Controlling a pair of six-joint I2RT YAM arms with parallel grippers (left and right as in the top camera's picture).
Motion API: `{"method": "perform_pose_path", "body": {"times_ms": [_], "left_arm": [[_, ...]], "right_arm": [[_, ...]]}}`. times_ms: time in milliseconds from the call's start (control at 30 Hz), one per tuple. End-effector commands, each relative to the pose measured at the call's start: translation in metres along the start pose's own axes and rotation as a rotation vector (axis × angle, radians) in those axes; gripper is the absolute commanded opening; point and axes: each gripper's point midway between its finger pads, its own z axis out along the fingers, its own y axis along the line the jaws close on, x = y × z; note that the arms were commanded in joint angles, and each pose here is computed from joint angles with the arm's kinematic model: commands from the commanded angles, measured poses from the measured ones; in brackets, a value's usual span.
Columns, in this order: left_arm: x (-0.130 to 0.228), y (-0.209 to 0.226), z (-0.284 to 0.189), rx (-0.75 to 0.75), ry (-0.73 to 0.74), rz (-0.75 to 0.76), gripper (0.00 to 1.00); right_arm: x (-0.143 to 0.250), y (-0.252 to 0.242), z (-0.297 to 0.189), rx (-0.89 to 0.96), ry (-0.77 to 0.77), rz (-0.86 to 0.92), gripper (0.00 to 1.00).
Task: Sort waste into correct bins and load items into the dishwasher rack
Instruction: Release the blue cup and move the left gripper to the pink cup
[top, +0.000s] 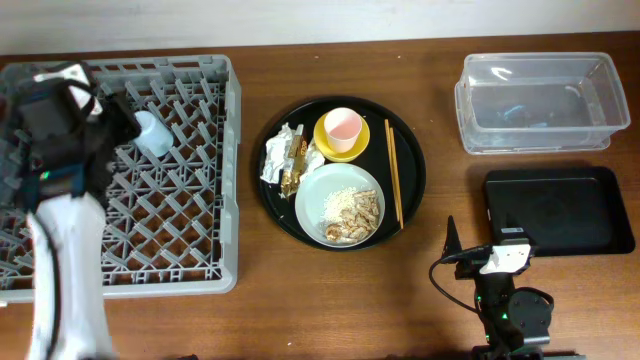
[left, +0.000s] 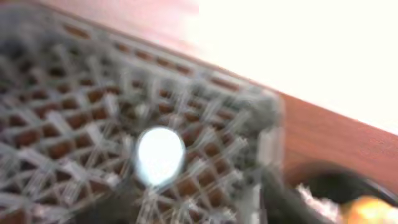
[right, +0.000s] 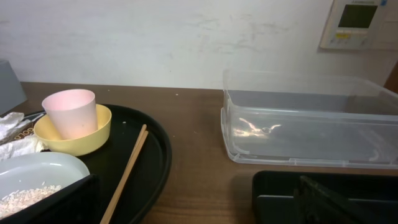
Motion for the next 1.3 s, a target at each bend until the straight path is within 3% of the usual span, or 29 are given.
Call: {"method": "perform_pose_path", "body": {"times_ms": [0, 133, 233, 300, 400, 500, 567, 667, 767, 967, 1067, 1267], "left_arm": [[0.023, -0.057, -0.033, 0.305, 0.113, -0.021, 0.99], [0.065, -0.133, -0.06, 0.655, 0.293, 0.012, 0.99], [0.09, -0.184, -0.072, 0.739, 0.33, 0.149, 0.99], [0.101, -0.209, -0.078, 0.628, 0.344, 0.268, 0.99], [0.087, -0.213, -0.087, 0.413, 0.383, 0.379, 0.99], [0.073, -0.227, -0.093, 0.383, 0.509, 0.509, 0.99], [0.068, -0.238, -0.072, 0.381, 0.558, 0.562, 0.99], [0.068, -0.275, -0.046, 0.52, 0.538, 0.528, 0.99], [0.071, -0.314, -0.034, 0.683, 0.508, 0.497, 0.8], [0.146, -0.358, 0.028, 0.645, 0.568, 0.62, 0.58], [0.184, -0.364, 0.049, 0.611, 0.581, 0.789, 0.58], [0.23, -0.362, 0.073, 0.436, 0.601, 0.937, 0.58]], "right_arm": [[0.003, -0.001, 0.0, 0.006, 0.006, -0.004, 0.98], [0.003, -0.001, 0.0, 0.006, 0.006, -0.004, 0.98], [0.003, -0.001, 0.0, 0.006, 0.006, -0.004, 0.98], [0.003, -0.001, 0.0, 0.006, 0.006, -0.004, 0.98], [0.003, -0.001, 0.0, 0.006, 0.006, -0.004, 0.98], [0.003, -0.001, 0.0, 0.006, 0.006, -0.004, 0.98], [0.003, -0.001, 0.0, 0.006, 0.006, -0.004, 0.98], [0.003, -0.001, 0.0, 0.006, 0.006, -0.004, 0.98], [0.003, -0.001, 0.0, 0.006, 0.006, -0.004, 0.98], [0.003, -0.001, 0.0, 0.006, 0.006, -0.004, 0.98], [0.003, -0.001, 0.0, 0.006, 0.006, -0.004, 0.98], [0.003, -0.001, 0.0, 0.006, 0.006, -0.004, 0.98]]}}
